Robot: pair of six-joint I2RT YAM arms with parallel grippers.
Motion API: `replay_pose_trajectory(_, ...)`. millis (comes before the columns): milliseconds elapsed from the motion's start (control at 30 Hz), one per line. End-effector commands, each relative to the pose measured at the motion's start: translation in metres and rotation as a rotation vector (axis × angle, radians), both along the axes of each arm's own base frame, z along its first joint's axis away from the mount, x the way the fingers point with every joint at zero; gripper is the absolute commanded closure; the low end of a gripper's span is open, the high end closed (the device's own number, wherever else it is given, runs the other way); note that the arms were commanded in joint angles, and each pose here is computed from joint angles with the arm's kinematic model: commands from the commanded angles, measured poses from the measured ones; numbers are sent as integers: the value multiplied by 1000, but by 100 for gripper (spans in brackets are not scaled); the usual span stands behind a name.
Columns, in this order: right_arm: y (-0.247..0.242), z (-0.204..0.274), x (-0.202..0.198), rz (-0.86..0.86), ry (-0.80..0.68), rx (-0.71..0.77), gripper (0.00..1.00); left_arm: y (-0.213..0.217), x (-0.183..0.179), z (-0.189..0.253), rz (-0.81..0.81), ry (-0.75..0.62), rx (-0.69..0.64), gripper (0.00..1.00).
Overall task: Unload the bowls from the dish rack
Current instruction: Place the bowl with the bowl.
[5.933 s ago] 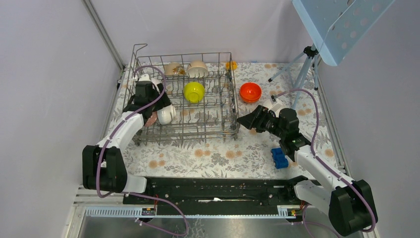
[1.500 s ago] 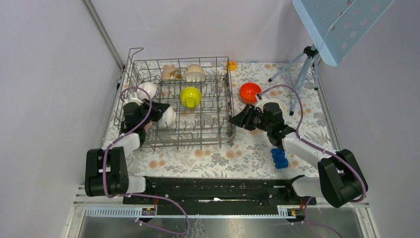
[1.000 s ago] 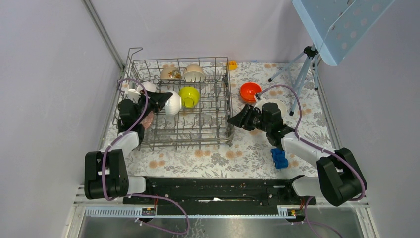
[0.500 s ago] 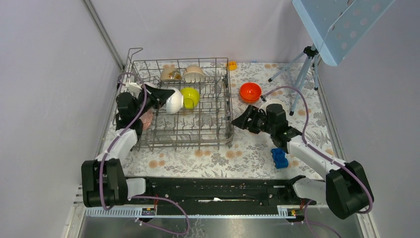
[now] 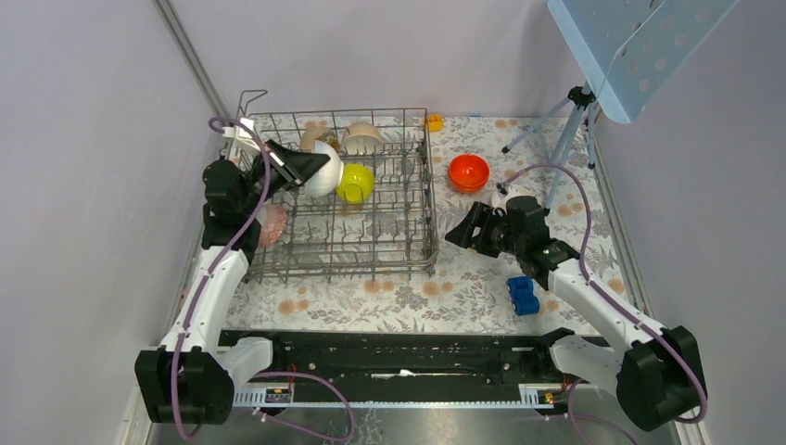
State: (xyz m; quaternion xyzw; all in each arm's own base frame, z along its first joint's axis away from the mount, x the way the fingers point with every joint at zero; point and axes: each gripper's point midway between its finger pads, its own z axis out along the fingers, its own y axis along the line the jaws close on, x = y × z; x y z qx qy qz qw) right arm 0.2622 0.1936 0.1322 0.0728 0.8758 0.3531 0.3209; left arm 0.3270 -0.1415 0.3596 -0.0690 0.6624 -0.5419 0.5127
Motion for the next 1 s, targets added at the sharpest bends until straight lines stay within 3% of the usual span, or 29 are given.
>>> replay_pose_trajectory(0, 2, 51, -7, 70, -105, 18, 26, -19, -24, 31, -11, -150, 153, 100)
replay_pose_trajectory(233, -4, 99, -29, 89, -178, 44, 25, -73, -81, 29, -134, -299, 374, 100)
replay_pose_trajectory(533, -9, 130, -53, 117, -180, 59, 25, -91, -147, -7, -250, -435, 630, 100)
replay_pose_trajectory(833, -1, 160, -58, 241, -173, -36, 28, -115, -195, -24, -405, -713, 810, 100)
replay_pose_trajectory(967, 19, 165, -59, 307, -171, -124, 28, -129, -209, -48, -467, -823, 972, 100)
